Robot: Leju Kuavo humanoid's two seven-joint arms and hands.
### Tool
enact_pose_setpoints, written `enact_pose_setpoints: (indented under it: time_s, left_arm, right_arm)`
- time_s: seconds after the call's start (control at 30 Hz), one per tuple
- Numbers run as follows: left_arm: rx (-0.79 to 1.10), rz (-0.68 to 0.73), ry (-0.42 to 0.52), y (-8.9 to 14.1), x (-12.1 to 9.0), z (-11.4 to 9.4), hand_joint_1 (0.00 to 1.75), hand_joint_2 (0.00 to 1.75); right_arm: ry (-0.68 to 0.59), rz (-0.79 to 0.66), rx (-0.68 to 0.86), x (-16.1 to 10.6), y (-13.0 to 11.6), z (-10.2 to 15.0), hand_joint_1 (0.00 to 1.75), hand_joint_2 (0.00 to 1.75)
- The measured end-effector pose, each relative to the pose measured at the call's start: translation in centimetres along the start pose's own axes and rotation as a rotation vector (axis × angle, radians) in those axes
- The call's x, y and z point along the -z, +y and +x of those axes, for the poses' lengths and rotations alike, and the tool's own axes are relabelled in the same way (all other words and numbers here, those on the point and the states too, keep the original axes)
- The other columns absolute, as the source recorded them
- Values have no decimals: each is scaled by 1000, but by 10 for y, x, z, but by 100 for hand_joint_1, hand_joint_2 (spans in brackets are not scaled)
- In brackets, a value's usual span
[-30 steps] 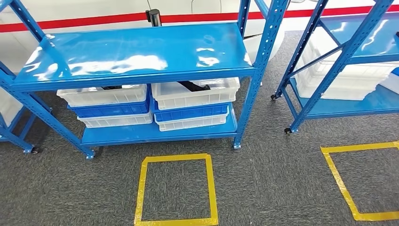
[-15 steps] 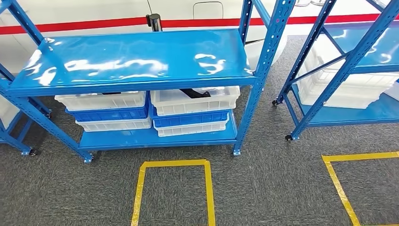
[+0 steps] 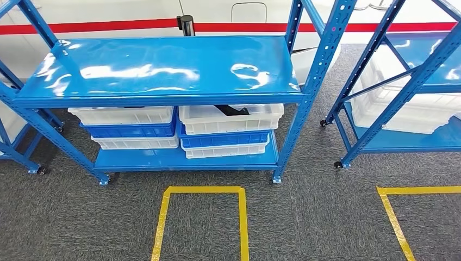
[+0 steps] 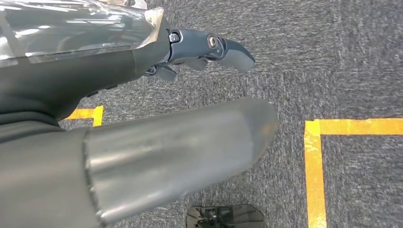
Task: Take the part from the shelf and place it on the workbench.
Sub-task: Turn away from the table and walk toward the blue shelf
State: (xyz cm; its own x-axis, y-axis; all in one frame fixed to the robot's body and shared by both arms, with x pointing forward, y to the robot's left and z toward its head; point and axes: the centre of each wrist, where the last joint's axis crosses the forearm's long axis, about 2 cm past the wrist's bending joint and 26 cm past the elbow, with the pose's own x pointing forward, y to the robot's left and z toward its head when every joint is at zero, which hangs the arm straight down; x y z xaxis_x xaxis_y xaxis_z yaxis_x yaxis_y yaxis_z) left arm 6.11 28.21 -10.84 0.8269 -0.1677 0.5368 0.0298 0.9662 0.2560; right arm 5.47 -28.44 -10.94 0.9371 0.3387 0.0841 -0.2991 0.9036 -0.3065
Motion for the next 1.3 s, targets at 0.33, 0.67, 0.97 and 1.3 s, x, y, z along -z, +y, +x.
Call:
enact_pose_setpoints:
  time_s: [0.33, 0.67, 0.97, 1.3]
  left_arm:
    - [-1, -1, -2, -1, 0, 1, 0, 0]
    - [3, 10, 1, 0, -1, -1, 0, 0]
    - [0, 14, 3, 0, -1, -2, 0, 0]
    - [-1, 7, 3, 0, -2, -3, 0, 0]
  right_arm:
    - [3, 0, -3, 0, 0, -2, 0, 175]
    - [-7, 1, -7, 0, 1, 2, 0, 175]
    - [-7, 5, -12, -1, 2, 1, 0, 0]
    - [-7, 10, -9, -1, 2, 3, 0, 0]
